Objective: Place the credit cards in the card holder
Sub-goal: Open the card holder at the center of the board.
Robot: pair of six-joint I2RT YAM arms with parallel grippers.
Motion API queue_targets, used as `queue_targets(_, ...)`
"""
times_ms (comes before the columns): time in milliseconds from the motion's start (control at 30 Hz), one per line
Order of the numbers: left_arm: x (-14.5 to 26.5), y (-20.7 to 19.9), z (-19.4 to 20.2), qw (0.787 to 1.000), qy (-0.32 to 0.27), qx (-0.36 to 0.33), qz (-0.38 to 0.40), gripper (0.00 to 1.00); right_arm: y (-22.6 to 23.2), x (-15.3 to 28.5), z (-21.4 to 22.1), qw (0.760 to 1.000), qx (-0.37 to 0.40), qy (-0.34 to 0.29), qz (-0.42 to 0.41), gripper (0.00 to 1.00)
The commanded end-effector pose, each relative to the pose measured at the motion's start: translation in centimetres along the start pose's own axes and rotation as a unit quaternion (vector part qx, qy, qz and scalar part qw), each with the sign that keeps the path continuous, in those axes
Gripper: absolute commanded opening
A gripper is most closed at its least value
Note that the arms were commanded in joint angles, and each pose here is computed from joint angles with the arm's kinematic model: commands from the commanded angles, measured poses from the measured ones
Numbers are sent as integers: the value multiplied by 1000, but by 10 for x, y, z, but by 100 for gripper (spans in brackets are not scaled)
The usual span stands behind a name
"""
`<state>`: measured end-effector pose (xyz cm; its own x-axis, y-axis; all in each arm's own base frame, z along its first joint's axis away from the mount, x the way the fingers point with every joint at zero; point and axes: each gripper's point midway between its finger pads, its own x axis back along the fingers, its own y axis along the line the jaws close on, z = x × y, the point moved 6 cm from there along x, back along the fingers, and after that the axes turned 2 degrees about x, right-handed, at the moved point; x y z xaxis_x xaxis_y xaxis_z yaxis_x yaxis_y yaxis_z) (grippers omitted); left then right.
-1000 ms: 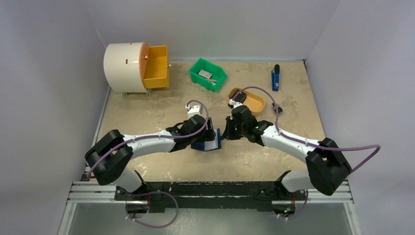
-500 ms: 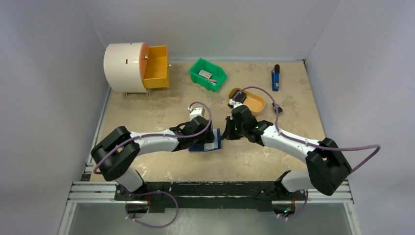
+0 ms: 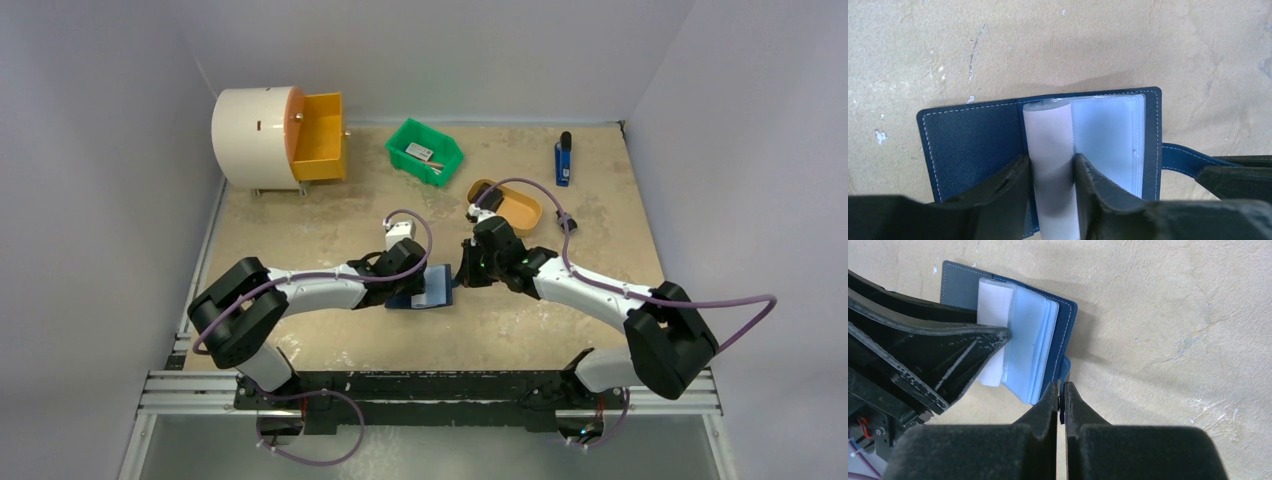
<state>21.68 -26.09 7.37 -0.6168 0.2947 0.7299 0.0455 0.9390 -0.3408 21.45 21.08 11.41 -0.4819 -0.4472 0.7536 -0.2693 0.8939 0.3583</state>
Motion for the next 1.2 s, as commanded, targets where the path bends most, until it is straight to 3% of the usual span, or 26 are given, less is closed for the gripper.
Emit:
queue_targets(0,6,3,-8,1000,-20,-12,-15,33,3,4,-6,1000,-3,-22,-10,0)
queue_targets(233,9,12,-10,998,-33,-19,-45,15,2,3,-5,1000,-3,-19,-5,0)
queue_targets(433,13,24,-16,995,-58,-19,-81,16,1,2,-5,1000,-4,-18,-2,0)
queue_targets(533,15,26,-19,994,-65,-20,-88,22,3,4,-8,1000,-3,-26,-9,0)
queue_targets(700,18,24,-23,993,-73,-17,-90,51,3,4,-8,1000,-1,-24,-5,0)
queue_targets(767,22,23,-26,993,-79,-11,-86,58,3,5,-8,1000,-1,-26,-6,0)
queue_targets(1000,41,18,-44,991,-111,4,-77,63,6,9,-11,999,0,-28,-14,0)
queue_targets(1167,65,0,-63,990,-138,33,-19,67,8,10,-14,999,3,-29,-16,0)
